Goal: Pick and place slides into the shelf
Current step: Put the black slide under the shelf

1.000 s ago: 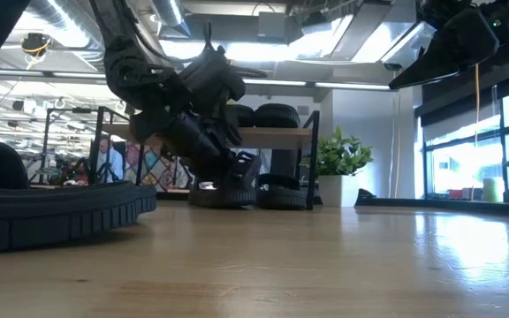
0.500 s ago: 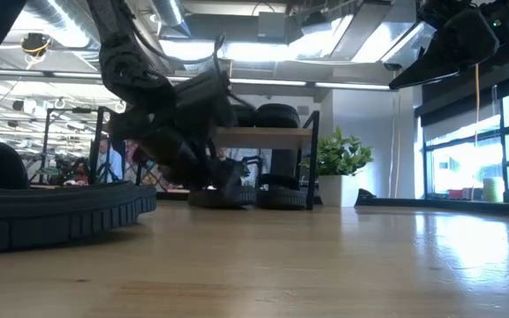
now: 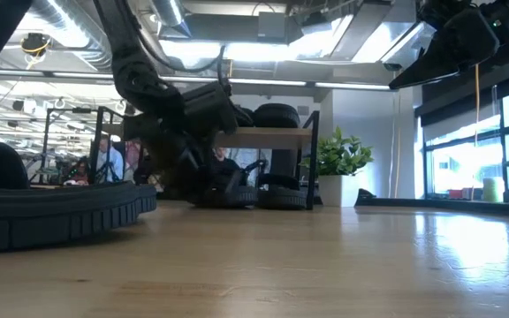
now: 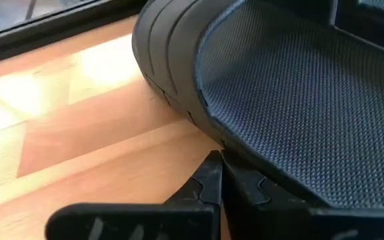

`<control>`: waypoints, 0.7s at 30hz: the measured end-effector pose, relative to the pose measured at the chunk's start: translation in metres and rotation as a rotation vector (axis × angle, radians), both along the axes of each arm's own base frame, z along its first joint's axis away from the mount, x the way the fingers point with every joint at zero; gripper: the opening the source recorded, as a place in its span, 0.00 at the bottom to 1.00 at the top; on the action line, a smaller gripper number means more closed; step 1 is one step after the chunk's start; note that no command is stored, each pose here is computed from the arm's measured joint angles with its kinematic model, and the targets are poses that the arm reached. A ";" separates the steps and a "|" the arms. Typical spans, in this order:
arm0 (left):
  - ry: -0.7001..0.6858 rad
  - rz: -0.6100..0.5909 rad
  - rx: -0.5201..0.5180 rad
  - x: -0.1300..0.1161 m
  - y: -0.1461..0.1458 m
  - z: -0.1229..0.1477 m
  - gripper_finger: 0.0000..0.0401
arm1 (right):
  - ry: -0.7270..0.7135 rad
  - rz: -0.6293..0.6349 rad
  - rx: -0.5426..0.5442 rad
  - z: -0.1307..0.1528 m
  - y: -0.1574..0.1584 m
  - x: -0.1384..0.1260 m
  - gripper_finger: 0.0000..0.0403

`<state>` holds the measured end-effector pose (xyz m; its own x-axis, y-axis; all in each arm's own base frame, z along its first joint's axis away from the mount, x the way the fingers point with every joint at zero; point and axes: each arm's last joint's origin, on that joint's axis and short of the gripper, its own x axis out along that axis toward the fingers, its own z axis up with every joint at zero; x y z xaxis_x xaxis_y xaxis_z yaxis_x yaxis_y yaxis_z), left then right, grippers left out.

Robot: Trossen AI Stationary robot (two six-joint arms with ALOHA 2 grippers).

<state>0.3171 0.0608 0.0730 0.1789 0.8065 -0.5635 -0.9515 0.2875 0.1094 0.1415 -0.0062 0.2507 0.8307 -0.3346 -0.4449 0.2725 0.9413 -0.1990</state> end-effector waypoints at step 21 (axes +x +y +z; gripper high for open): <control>0.015 -0.138 0.045 0.012 -0.002 0.005 0.00 | 0.050 -0.001 -0.001 -0.004 0.000 -0.002 0.34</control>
